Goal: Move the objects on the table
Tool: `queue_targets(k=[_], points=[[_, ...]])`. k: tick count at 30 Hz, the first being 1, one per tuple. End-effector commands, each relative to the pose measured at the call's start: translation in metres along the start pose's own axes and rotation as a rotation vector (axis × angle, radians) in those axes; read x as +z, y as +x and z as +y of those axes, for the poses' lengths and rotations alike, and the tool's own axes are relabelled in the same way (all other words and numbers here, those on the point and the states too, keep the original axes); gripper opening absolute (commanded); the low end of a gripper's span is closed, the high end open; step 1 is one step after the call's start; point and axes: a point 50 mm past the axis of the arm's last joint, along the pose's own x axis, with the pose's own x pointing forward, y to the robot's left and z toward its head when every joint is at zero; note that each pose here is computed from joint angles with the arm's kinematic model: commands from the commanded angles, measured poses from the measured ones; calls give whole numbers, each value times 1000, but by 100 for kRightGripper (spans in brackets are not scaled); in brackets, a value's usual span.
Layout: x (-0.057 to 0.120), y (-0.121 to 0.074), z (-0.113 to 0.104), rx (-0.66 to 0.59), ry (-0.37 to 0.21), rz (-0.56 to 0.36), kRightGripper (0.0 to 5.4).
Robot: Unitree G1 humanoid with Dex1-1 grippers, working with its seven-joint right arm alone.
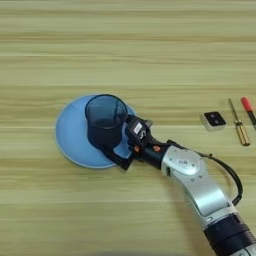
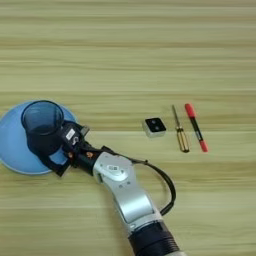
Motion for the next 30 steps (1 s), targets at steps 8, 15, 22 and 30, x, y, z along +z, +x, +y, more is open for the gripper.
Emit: queue_targets(k=[8, 15, 22, 30], points=[[36, 0, -21, -70, -84, -139, 473], [41, -14, -51, -178, -97, -146, 473], [37, -44, -95, -363, -94, -129, 472], [20, -64, -121, -494, -54, -82, 472]])
